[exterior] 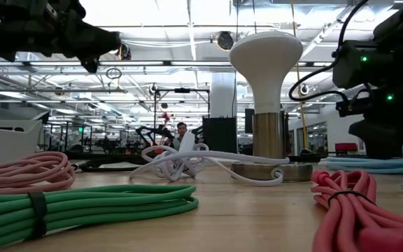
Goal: Pick & Place USB Port
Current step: Put the top light blue HDMI cable into the gray bin
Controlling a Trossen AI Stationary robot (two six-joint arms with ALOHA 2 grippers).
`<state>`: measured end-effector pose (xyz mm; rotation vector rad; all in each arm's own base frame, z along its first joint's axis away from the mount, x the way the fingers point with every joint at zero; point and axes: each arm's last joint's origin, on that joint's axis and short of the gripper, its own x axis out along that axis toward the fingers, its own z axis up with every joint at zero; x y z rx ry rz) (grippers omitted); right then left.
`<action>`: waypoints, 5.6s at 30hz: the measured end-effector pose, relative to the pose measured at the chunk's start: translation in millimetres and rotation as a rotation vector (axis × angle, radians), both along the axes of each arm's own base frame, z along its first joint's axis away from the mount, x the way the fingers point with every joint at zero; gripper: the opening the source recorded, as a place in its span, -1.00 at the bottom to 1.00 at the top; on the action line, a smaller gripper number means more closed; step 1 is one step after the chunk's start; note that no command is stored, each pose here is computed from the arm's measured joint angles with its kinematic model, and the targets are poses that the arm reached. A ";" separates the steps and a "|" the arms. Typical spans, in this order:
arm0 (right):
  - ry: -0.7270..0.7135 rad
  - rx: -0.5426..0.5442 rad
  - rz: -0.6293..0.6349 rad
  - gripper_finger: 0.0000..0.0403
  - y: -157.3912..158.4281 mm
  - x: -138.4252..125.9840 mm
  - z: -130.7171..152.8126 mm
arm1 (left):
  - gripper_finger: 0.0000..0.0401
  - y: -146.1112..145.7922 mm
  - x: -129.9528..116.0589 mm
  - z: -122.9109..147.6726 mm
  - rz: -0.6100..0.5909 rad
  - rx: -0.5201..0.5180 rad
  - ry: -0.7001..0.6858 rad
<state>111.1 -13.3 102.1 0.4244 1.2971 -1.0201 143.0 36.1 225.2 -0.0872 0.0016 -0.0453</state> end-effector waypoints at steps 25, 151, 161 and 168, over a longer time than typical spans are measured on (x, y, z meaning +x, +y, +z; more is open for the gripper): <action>-0.354 -0.504 0.166 -0.86 -10.6 85.0 89.4 | -0.55 -1.5 3.3 -0.5 0.052 -0.026 -0.001; -0.217 -1.234 0.547 -0.09 63.8 271.9 181.9 | -0.80 -69.3 -49.8 51.5 0.684 -0.702 0.668; -0.197 -1.250 0.527 -0.10 61.8 263.8 172.5 | -0.80 -117.6 -42.0 73.7 0.834 -0.583 0.903; -0.193 -1.250 0.527 -0.10 62.4 263.6 172.4 | -0.80 -171.6 -33.2 82.8 0.827 -0.643 0.880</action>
